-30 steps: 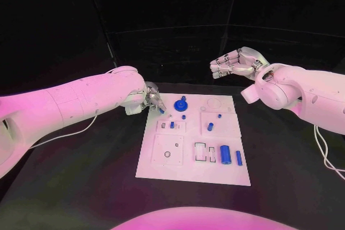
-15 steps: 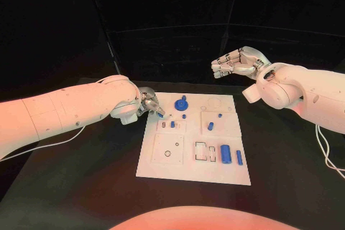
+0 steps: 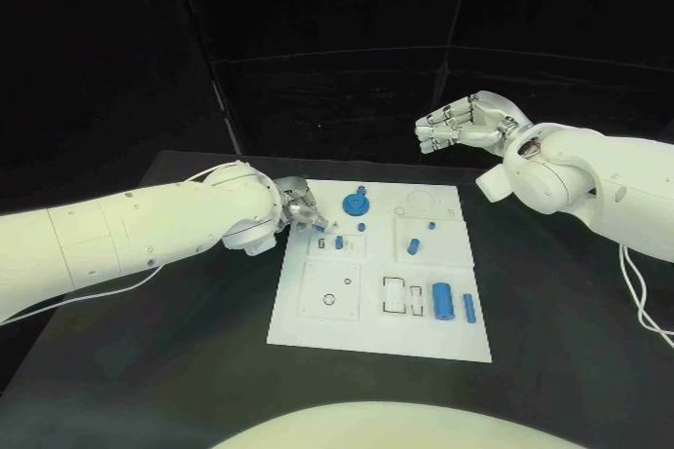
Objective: Assemble the parts on the task board
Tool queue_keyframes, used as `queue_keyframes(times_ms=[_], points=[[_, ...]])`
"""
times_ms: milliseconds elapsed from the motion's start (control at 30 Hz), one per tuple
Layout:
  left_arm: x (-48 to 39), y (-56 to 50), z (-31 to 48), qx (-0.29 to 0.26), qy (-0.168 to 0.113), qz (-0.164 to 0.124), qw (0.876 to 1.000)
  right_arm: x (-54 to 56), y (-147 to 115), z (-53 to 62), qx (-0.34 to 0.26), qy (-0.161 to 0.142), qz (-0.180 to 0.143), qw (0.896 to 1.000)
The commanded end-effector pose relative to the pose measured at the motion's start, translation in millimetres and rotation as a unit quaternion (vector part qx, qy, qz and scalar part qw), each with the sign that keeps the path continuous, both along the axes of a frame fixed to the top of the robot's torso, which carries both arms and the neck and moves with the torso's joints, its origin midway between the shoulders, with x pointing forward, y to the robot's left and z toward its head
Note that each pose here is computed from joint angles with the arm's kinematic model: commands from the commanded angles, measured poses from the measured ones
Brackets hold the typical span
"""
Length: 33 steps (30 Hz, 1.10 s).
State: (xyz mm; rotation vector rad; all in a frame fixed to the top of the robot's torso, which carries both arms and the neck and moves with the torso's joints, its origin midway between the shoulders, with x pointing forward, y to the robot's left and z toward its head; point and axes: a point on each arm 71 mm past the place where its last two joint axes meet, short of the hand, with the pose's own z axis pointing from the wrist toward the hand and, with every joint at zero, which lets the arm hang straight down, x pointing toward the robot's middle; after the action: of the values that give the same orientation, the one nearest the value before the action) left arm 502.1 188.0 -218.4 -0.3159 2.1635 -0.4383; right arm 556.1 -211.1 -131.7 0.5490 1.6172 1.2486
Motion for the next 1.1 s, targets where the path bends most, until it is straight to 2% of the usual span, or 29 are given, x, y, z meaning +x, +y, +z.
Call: queue_keyframes(times_ms=[33,200,400,800,1100], points=[[-0.4,-0.9,0.1,0.013,-0.026,-0.006,1.0,-0.1,1,1.5,0.001,-0.002,0.005,1.0],[-3.8,-0.2,-6.7,0.022,-0.014,-0.012,1.0,-0.1,1,1.4,0.001,-0.002,0.005,1.0],[-6.7,-0.6,-10.8,0.033,0.005,-0.025,0.999,-0.1,2,1.2,0.001,-0.001,0.006,1.0],[-9.4,-7.2,-13.6,0.041,0.021,-0.043,0.998,0.2,3,0.6,0.001,0.0,0.007,1.0],[-9.2,-6.4,-14.5,0.045,0.026,-0.044,0.998,0.1,4,0.4,0.002,0.001,0.008,1.0]])
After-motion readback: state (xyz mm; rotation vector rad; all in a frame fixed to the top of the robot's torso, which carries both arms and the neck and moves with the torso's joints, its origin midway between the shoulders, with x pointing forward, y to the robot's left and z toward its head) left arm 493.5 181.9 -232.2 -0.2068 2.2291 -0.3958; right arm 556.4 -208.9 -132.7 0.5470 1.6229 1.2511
